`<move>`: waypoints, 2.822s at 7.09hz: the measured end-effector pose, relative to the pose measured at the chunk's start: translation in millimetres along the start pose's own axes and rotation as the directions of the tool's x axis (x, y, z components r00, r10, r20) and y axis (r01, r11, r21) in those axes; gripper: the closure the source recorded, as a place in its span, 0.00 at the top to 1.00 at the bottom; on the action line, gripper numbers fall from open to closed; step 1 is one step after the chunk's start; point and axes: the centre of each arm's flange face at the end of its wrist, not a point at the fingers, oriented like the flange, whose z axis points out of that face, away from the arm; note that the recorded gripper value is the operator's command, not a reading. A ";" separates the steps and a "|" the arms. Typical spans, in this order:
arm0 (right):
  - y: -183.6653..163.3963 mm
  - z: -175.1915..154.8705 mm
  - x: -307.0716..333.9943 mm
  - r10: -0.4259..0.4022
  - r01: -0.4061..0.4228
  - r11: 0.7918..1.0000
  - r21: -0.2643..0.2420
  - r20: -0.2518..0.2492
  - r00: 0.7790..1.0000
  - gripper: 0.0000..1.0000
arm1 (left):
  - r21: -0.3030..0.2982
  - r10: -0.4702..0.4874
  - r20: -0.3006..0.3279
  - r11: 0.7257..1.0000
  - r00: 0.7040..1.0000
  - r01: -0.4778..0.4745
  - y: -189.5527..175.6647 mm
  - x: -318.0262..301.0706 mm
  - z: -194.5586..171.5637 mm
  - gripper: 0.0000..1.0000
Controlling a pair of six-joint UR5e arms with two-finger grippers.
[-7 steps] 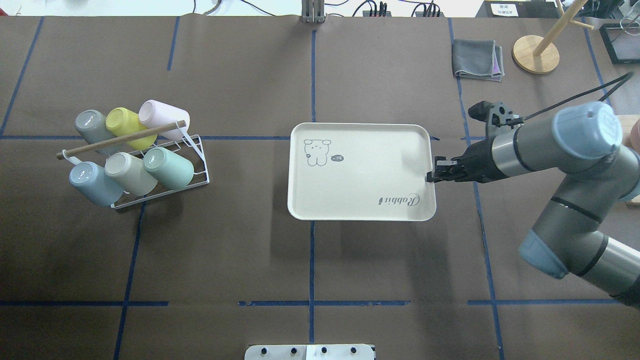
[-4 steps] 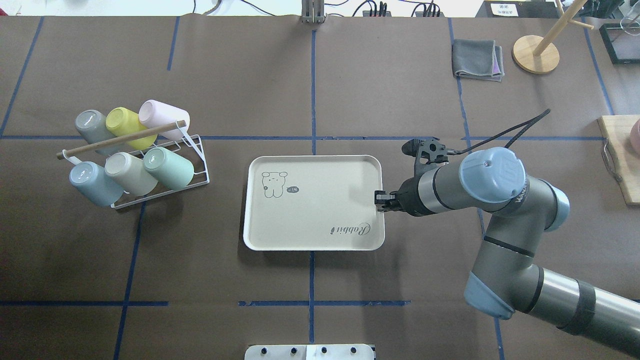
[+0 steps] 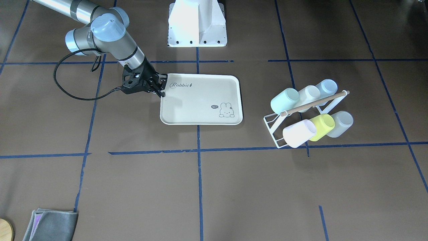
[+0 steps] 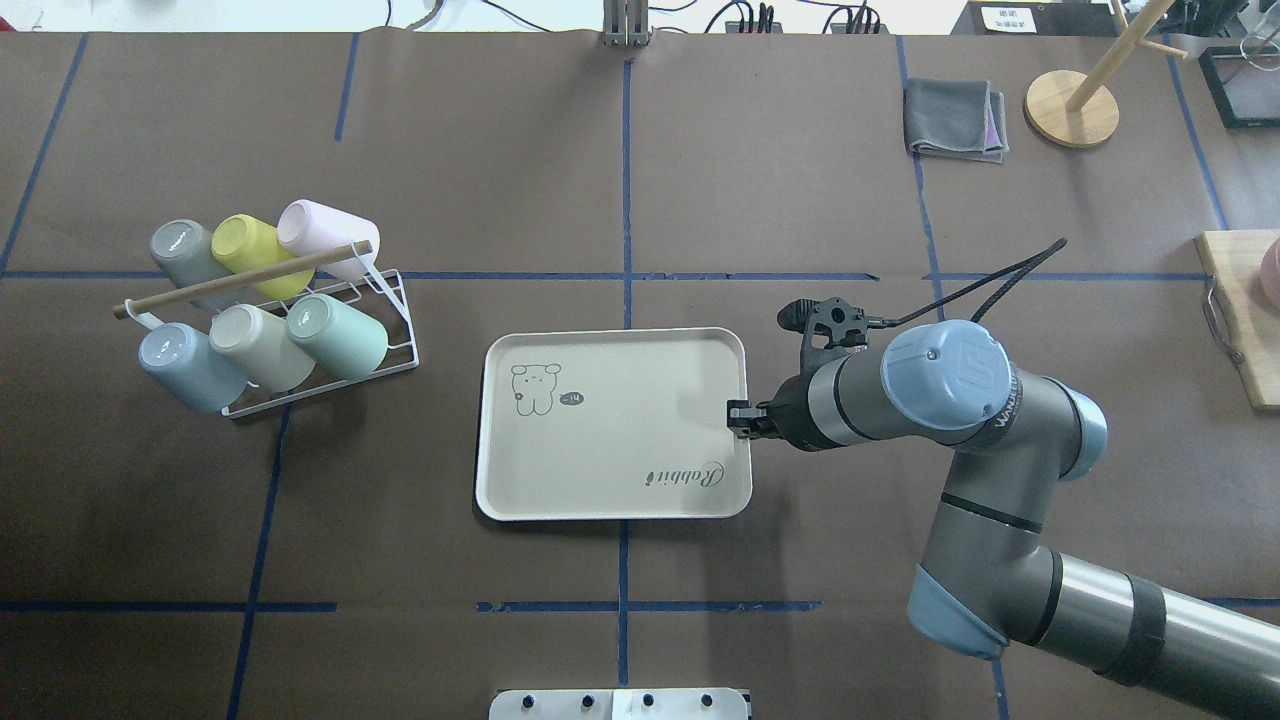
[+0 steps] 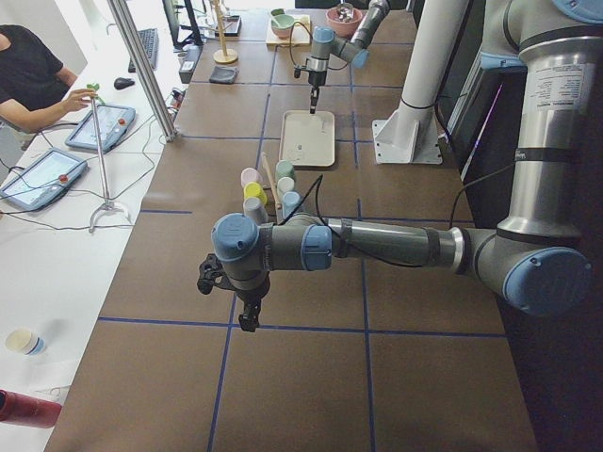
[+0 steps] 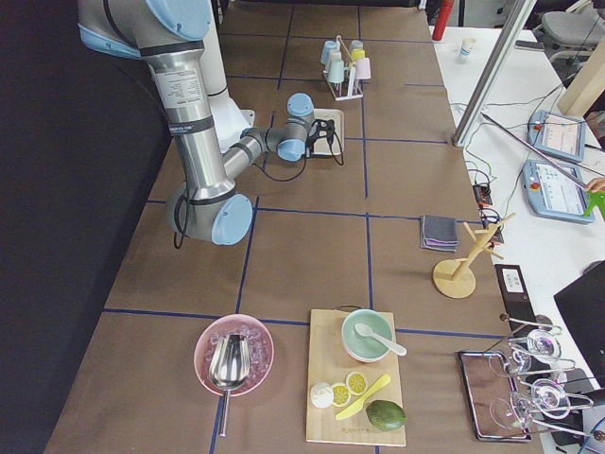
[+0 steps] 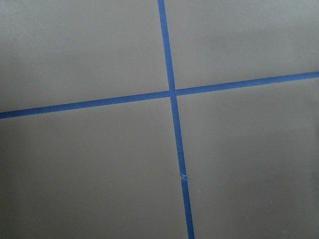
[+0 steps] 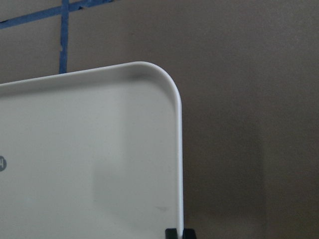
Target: Pick up and place green cup on tray
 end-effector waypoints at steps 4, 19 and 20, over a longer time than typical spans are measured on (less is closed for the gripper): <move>-18.7 -26.1 -5.0 0.024 -0.024 1.000 0.014 -0.020 1.000 1.00 | 0.047 0.054 0.015 0.997 0.998 -0.055 -8.4 31.2 -28.4 1.00; -176.5 -228.8 233.6 -0.174 0.132 0.979 -0.153 -0.303 0.937 1.00 | -0.473 0.844 0.536 0.321 0.022 -0.821 68.9 526.1 -32.8 0.99; -178.1 -230.2 239.1 -0.173 0.130 0.979 -0.156 -0.302 0.938 1.00 | -0.581 0.854 0.500 0.204 -0.147 -0.788 85.6 548.1 -8.2 0.99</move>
